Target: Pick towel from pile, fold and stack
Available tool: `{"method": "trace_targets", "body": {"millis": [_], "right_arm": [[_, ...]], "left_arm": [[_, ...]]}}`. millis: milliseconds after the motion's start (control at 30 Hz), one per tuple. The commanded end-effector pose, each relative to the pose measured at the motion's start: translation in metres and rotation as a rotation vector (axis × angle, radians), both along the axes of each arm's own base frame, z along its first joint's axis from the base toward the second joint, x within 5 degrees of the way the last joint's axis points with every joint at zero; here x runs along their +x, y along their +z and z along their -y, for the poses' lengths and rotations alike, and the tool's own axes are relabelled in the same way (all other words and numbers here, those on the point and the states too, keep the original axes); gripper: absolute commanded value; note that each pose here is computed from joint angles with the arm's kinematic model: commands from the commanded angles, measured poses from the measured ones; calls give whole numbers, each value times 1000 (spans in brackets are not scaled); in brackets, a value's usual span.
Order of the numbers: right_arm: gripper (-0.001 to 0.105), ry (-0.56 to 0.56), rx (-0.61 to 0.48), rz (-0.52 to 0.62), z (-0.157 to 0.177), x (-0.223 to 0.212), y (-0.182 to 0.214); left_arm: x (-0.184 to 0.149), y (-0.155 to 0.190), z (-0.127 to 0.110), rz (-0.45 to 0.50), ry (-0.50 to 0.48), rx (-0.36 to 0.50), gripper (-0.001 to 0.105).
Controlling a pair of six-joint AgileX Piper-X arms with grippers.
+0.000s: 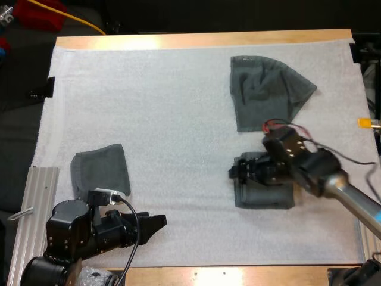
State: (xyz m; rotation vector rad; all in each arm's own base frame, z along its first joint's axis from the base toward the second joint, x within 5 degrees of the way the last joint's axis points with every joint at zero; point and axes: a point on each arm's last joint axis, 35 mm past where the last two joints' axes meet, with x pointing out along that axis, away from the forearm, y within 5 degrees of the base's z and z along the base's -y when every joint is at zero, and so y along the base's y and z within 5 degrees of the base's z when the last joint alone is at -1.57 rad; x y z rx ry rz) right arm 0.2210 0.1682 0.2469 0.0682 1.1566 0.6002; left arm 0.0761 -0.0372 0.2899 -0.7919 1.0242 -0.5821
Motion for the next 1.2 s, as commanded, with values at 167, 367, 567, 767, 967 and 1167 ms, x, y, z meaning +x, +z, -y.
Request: {"method": "trace_targets", "body": {"millis": [167, 367, 567, 767, 967, 1167], "right_arm": [[74, -7, -69, 179, 28, -31, 47], [74, -13, -30, 277, 55, -68, 83], [74, -21, 20, 346, 79, -102, 104], [74, -32, 89, 441, 99, -129, 121], [74, -38, 120, 481, 106, -140, 126], [74, -28, 130, 476, 106, -140, 126]], "left_arm": [[0, 2, 0, 18, 6, 10, 60], [0, 2, 0, 18, 6, 10, 60], [0, 2, 0, 45, -13, 25, 60], [0, 2, 0, 45, -13, 25, 60], [1, 4, 0, 65, -20, 15, 65], [15, 6, 3, 74, -27, -16, 71]]}}
